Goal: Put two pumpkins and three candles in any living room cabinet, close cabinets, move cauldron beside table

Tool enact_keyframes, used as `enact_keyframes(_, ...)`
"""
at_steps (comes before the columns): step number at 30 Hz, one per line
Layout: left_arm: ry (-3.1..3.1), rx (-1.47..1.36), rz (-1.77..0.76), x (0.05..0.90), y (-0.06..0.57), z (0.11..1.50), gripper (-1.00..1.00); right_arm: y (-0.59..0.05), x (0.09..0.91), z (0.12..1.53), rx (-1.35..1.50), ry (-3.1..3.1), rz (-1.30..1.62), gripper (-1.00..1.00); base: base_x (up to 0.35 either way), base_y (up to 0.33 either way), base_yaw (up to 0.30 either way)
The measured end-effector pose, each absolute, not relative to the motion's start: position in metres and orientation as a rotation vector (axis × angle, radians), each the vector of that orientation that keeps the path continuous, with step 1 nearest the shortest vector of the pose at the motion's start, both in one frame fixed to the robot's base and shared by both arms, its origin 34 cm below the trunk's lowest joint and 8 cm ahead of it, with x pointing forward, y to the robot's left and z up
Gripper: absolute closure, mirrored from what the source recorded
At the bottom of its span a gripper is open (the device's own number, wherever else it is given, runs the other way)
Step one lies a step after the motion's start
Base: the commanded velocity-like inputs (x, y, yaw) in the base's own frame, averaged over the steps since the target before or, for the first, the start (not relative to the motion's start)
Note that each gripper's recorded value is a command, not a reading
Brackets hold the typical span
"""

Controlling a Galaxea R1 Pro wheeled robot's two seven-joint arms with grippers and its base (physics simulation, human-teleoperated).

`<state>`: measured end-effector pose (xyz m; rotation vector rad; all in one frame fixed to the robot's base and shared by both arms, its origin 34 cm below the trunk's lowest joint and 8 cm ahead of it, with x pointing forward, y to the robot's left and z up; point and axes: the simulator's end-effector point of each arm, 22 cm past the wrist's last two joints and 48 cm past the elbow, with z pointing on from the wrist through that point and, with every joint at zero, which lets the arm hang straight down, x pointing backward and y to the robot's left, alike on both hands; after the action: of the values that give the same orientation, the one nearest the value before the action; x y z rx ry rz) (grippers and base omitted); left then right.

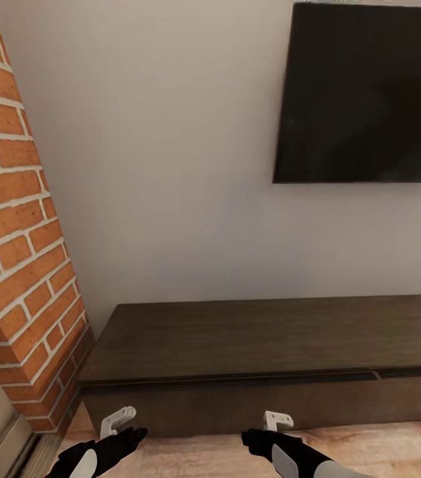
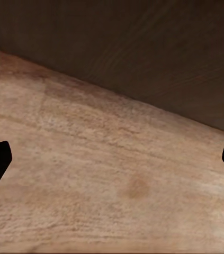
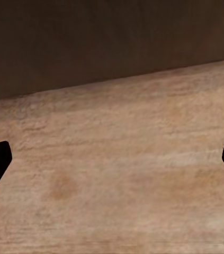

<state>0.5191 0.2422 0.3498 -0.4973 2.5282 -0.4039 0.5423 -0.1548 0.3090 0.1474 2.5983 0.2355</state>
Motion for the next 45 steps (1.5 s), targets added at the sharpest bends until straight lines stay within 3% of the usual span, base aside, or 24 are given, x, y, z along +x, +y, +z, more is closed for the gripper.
enact_keyframes(37,2.719,-0.471,-0.442,0.501,0.238,0.413,-1.00,-0.151,0.534,0.377,0.137,2.736,0.267,-1.00,-0.035,0.005,0.000)
enact_keyframes(45,2.720,-0.471,-0.442,0.504,0.238,0.430,-1.00,-0.151,0.536,0.393,0.139,2.742,0.267,-1.00,-0.235,0.000,0.000)
